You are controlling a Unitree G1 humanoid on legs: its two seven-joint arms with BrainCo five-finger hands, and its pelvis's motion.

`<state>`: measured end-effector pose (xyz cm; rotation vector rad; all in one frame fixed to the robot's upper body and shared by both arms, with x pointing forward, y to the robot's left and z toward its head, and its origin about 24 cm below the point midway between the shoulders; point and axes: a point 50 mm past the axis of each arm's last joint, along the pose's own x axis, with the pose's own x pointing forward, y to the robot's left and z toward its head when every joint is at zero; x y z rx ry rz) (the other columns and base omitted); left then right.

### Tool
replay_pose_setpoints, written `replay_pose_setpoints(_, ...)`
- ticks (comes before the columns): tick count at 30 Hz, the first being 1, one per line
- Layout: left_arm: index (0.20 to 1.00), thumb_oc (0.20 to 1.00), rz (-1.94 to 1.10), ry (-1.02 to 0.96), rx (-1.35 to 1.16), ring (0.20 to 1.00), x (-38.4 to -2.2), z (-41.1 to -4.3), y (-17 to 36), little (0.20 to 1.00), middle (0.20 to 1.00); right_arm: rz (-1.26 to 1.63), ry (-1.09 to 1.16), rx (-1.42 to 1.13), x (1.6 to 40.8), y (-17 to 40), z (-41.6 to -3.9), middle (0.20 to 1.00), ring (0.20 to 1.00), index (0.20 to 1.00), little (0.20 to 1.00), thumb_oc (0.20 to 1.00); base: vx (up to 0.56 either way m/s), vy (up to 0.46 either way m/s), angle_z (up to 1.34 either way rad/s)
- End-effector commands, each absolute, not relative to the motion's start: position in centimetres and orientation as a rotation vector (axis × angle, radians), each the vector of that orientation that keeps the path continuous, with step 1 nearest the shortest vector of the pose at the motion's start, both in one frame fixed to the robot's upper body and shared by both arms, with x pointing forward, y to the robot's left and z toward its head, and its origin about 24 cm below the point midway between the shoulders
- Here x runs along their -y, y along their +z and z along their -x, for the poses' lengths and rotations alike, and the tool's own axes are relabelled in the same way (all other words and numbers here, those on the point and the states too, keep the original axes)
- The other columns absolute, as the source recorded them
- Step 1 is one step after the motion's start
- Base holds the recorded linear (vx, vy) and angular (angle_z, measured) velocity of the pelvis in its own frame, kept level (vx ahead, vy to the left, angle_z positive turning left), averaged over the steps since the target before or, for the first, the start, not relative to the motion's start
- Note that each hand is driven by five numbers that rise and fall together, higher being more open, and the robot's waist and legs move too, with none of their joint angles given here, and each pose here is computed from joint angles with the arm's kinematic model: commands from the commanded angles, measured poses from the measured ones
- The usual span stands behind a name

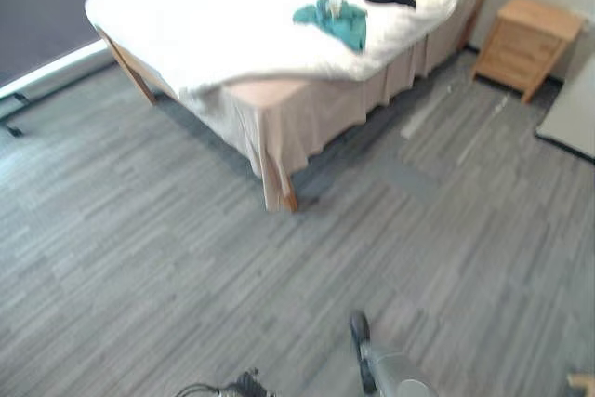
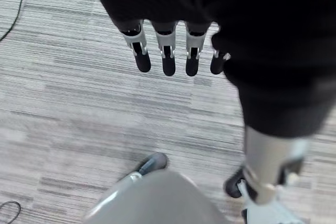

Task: Tidy up the quilt and then pick up the clothes from the bed and put them into the laundry hamper.

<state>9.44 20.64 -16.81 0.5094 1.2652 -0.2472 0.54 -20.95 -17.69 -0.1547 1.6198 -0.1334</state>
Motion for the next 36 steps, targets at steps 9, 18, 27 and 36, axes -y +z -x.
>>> replay_pose_setpoints(9, 1.0, 1.0, -0.443, -0.222, -1.171, 1.0, -18.2, -11.7, -16.6, 1.0, 1.0, 0.283, -0.092, -1.492, 23.1, -17.0, -5.5, 1.0, 1.0, 1.0, 1.0, 1.0, 0.68, -0.1, -0.58)
replay_pose_setpoints(18, 1.0, 1.0, -0.426, -0.104, -1.145, 1.0, -20.4, -12.9, -15.9, 1.0, 1.0, 0.299, -0.062, -1.444, 22.1, -17.0, -7.3, 1.0, 1.0, 1.0, 1.0, 1.0, 0.41, -0.209, 0.69)
replay_pose_setpoints(27, 1.0, 1.0, -0.322, 0.038, -1.127, 1.0, -21.4, -12.7, -15.7, 1.0, 1.0, 0.351, -0.09, -1.434, 23.6, -16.5, -7.8, 1.0, 1.0, 1.0, 1.0, 1.0, 0.15, -0.263, 1.18)
replay_pose_setpoints(36, 1.0, 1.0, -0.248, 0.606, -0.531, 1.0, -31.6, -19.5, -7.1, 1.0, 1.0, 0.271, -0.167, -1.553, 23.5, -17.1, -2.4, 1.0, 1.0, 1.0, 1.0, 1.0, 0.01, -0.018, 0.5)
